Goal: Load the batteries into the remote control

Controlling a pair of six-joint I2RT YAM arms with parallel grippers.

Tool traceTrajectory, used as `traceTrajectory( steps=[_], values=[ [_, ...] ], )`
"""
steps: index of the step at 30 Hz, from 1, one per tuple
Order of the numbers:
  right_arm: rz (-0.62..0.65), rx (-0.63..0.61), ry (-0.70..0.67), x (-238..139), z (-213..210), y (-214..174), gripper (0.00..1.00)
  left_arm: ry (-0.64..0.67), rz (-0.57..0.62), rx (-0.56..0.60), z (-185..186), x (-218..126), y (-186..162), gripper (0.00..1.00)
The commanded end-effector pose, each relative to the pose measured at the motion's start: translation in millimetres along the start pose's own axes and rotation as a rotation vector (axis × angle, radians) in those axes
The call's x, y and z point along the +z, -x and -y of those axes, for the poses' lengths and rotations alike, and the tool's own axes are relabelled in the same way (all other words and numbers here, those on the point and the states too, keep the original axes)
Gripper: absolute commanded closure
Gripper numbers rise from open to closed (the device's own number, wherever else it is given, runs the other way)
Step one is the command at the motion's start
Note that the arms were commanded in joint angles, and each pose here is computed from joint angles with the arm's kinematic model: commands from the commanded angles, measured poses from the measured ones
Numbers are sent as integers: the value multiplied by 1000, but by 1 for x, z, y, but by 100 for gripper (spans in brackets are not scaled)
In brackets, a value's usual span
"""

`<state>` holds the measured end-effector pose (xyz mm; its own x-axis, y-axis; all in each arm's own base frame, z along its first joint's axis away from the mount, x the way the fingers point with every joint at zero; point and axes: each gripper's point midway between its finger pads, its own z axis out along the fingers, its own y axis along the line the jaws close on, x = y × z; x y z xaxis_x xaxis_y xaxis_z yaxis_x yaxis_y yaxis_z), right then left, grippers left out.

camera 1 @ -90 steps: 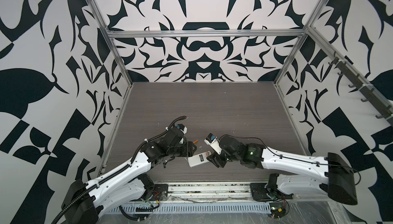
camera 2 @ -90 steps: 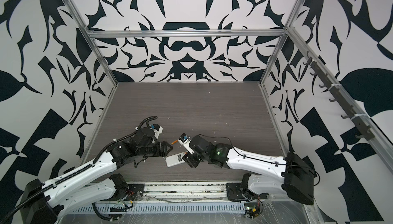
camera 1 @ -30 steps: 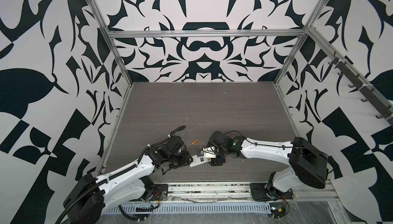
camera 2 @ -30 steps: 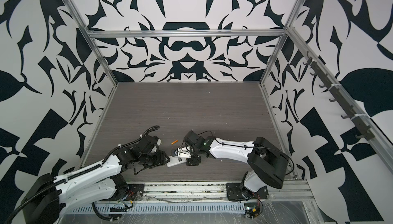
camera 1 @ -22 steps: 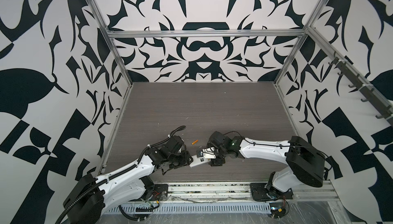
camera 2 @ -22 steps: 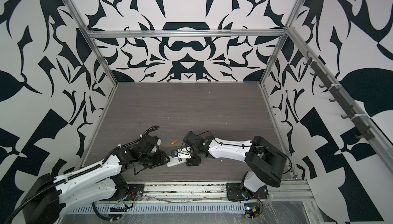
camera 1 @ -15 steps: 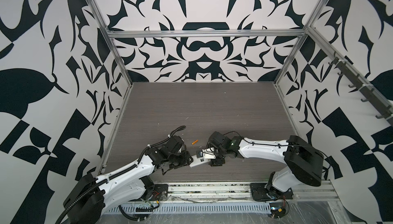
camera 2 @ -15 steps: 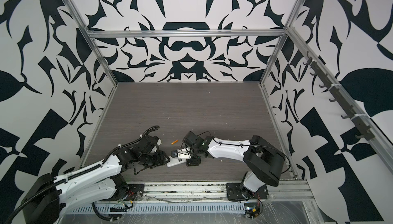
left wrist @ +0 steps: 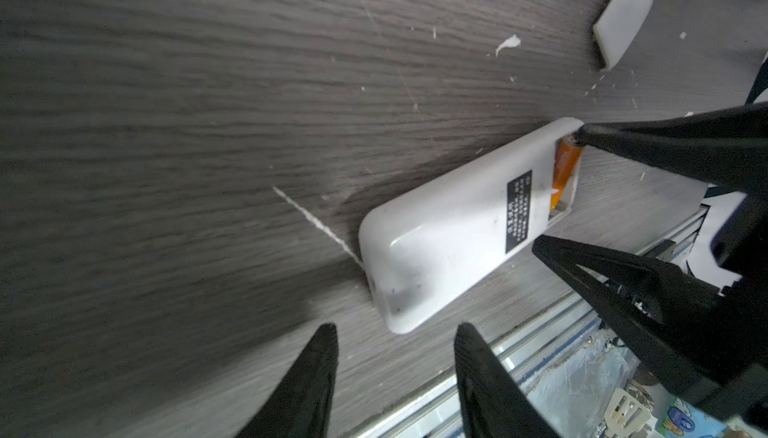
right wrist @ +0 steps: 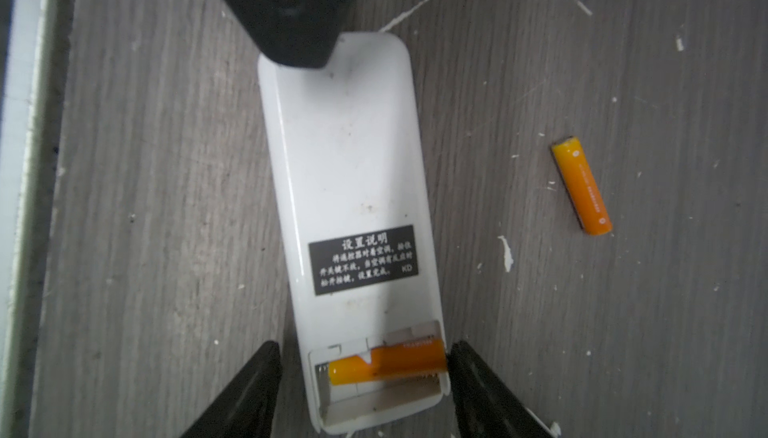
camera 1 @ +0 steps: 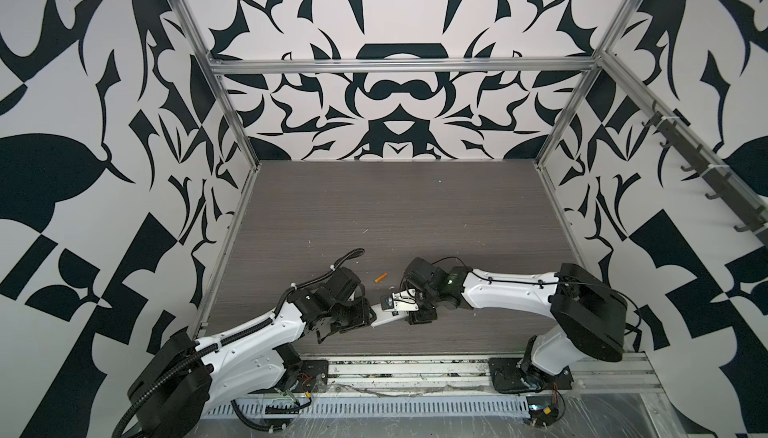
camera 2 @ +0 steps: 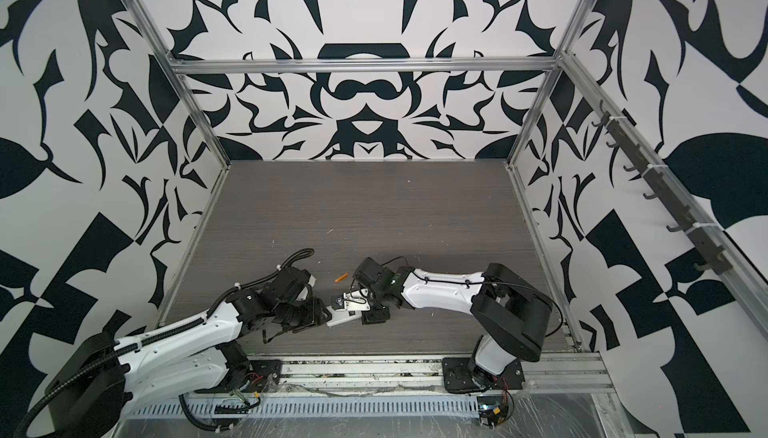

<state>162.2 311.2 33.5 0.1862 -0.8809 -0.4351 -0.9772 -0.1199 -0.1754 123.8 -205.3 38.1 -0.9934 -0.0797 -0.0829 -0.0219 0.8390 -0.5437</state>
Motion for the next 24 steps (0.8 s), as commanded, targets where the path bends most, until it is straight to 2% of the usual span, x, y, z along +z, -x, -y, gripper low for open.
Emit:
traceTrajectory(
  steps=[1, 6, 16, 24],
  values=[
    [2, -19, -23, -5, 5, 8, 33, 0, -7, -15, -3, 2, -2, 51],
    [-12, -29, -36, -3, 5, 7, 34, 2, -4, -21, -4, 2, -2, 51],
    [-26, -40, -46, -1, 4, 6, 50, -1, -2, -29, -5, 3, -2, 53],
    [-51, -43, -54, 3, 5, 2, 54, -1, -8, -33, -6, 6, -3, 54]
  ],
)
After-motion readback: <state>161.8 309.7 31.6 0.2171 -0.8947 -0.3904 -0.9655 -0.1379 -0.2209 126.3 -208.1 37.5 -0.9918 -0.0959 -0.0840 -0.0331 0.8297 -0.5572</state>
